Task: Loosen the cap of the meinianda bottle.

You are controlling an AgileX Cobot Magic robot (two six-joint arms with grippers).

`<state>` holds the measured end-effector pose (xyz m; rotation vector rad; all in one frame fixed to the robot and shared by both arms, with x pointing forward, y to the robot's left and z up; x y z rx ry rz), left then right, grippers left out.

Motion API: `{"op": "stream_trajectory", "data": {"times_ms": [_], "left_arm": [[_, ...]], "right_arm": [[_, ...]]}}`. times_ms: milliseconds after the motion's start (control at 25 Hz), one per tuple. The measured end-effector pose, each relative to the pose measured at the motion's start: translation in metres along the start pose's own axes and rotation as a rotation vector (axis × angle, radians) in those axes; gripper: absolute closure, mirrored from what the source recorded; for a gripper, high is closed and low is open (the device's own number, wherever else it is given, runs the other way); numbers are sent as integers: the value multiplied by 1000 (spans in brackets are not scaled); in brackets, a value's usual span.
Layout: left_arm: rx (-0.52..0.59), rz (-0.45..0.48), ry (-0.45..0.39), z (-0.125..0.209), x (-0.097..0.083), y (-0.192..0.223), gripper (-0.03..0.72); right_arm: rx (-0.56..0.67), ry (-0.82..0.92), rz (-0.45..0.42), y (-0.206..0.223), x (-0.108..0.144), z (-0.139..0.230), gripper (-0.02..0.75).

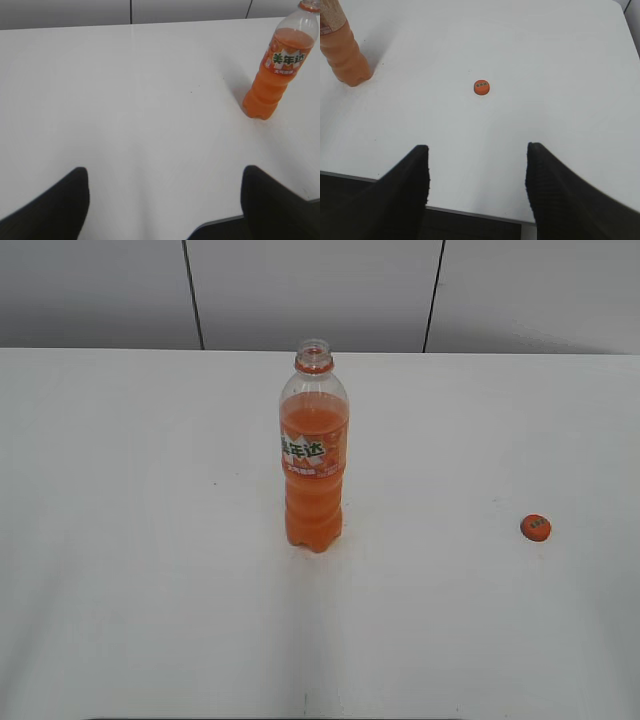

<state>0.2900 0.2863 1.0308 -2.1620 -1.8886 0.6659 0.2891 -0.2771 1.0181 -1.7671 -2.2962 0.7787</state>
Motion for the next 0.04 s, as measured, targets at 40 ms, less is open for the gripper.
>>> {"op": "stream_trajectory", "data": {"times_ms": [40], "left_arm": [[0,0,0,0,0,0,126]], "right_arm": [[0,0,0,0,0,0,277]]}}
Point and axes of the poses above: a point on each arm's last joint axis where the gripper is mounted, y pointing out along that axis toward the gripper, x along the wrist's bending axis when the last joint is at zero, z = x × y, the point moved 7 cm from there along y, pointing out along that axis toward the gripper, and after that the axes turned 10 degrees about -y, right-handed, at the moved point
